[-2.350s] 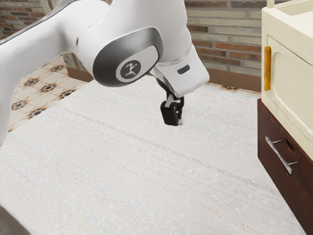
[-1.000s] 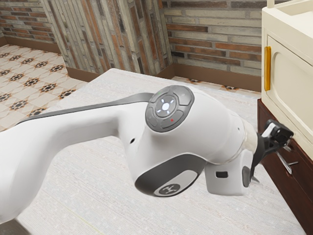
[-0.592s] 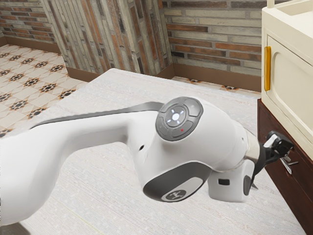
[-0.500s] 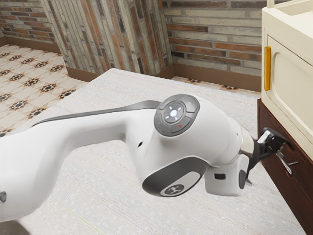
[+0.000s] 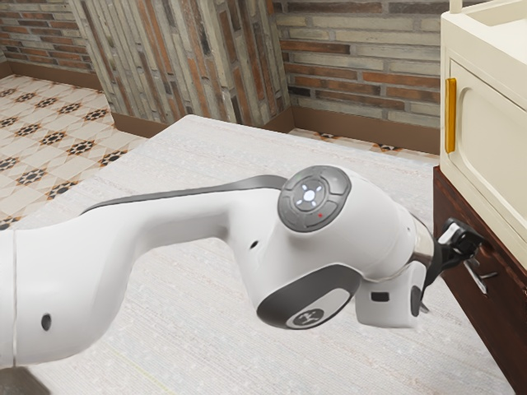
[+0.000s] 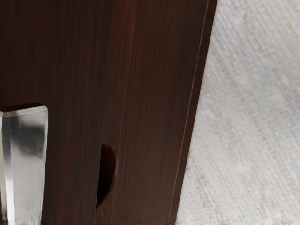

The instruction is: Pull the drawer handle with one arm to open the drawer

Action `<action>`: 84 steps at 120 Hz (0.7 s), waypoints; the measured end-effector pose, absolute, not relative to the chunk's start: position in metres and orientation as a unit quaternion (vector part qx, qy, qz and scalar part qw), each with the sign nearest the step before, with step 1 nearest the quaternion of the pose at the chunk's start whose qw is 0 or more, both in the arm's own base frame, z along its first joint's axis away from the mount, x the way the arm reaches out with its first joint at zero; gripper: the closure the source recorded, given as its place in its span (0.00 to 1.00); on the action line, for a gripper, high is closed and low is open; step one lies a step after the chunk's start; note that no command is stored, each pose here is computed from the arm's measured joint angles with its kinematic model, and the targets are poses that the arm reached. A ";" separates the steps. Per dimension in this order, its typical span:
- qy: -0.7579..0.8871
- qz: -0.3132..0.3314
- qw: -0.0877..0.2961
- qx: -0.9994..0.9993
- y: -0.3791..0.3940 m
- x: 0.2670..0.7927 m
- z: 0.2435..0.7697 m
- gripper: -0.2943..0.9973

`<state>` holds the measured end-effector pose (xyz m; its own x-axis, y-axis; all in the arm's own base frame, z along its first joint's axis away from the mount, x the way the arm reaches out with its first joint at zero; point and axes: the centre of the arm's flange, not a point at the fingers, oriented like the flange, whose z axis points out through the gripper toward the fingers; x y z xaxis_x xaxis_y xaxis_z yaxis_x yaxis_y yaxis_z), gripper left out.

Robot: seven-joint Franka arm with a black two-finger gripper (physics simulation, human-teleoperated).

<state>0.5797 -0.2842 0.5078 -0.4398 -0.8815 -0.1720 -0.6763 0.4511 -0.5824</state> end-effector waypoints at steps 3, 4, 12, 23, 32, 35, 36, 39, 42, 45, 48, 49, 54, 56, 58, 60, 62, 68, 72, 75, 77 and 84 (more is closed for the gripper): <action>0.819 -0.220 0.233 -0.476 -0.283 0.580 0.508 0.23; 0.819 -0.220 0.234 -0.476 -0.282 0.580 0.508 0.23; 0.820 -0.218 0.233 -0.476 -0.281 0.578 0.506 0.23; 0.820 -0.212 0.234 -0.477 -0.275 0.574 0.503 0.22; 0.820 -0.209 0.234 -0.479 -0.271 0.571 0.502 0.23; 0.820 -0.208 0.233 -0.479 -0.269 0.569 0.502 0.23; 0.820 -0.208 0.233 -0.479 -0.269 0.568 0.502 0.23; 0.820 -0.207 0.233 -0.480 -0.268 0.566 0.501 0.23; 0.820 -0.206 0.233 -0.480 -0.266 0.563 0.502 0.24; 0.820 -0.206 0.234 -0.480 -0.265 0.561 0.503 0.24; 0.820 -0.206 0.234 -0.480 -0.263 0.558 0.504 0.25; 0.820 -0.206 0.234 -0.480 -0.263 0.557 0.505 0.25; 0.820 -0.205 0.235 -0.479 -0.262 0.551 0.507 0.24; 0.821 -0.205 0.235 -0.479 -0.261 0.550 0.507 0.24; 0.821 -0.204 0.235 -0.478 -0.261 0.547 0.507 0.24; 0.821 -0.203 0.235 -0.479 -0.260 0.545 0.507 0.25; 0.821 -0.203 0.235 -0.479 -0.259 0.543 0.507 0.25; 0.821 -0.202 0.236 -0.480 -0.255 0.538 0.509 0.26; 0.821 -0.201 0.237 -0.480 -0.253 0.535 0.509 0.25; 0.821 -0.200 0.237 -0.480 -0.251 0.533 0.509 0.25; 0.821 -0.199 0.237 -0.481 -0.250 0.532 0.508 0.24; 0.820 -0.198 0.238 -0.481 -0.246 0.527 0.509 0.25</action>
<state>0.5270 -0.2464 0.5090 -0.4238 -0.8834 -0.1999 -0.6954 0.4588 -0.5531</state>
